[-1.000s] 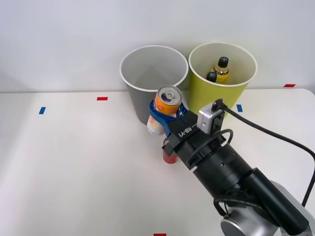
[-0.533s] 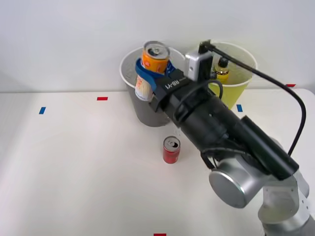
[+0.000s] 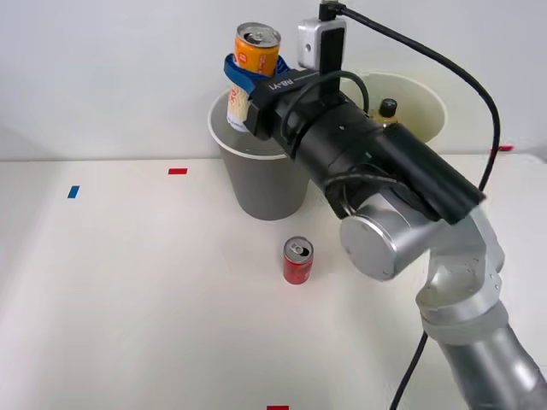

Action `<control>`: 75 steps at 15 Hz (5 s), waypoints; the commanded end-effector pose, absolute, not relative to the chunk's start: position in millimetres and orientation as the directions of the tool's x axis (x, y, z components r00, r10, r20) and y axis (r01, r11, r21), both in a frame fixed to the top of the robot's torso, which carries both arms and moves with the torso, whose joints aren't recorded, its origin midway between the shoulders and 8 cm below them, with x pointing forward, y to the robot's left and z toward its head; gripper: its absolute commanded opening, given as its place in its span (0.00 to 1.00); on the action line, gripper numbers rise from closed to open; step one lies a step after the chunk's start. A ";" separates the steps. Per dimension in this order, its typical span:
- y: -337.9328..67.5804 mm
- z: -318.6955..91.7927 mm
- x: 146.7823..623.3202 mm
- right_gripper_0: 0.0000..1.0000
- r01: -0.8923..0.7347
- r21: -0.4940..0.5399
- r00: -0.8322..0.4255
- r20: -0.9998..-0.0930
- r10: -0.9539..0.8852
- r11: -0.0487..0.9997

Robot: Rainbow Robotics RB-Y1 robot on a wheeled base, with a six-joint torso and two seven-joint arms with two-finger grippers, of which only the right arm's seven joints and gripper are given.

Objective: Put cans in the gray bin, plastic bottles in the light green bin

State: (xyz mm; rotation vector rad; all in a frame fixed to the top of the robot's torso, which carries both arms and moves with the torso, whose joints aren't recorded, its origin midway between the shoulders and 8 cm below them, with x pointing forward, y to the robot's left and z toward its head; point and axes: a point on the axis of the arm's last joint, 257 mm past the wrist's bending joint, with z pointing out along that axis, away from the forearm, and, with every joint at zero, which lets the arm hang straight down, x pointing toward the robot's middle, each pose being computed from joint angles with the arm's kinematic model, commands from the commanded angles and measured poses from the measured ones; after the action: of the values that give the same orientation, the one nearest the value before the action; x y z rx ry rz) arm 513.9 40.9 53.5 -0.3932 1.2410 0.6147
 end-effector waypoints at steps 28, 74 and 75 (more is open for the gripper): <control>-55.3 -11.2 532.5 1.00 -0.456 -0.089 0.422 -0.898 0.127 0.885; -197.3 -226.7 300.3 1.00 -0.156 0.086 0.134 -0.985 0.108 0.984; -194.1 -227.3 294.7 1.00 -0.165 0.073 0.137 -0.986 0.096 0.984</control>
State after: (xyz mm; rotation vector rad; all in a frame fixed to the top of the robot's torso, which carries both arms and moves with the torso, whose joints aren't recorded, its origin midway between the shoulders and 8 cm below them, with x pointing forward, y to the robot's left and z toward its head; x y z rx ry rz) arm 299.7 -196.6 -225.9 -0.0434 1.4230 0.1931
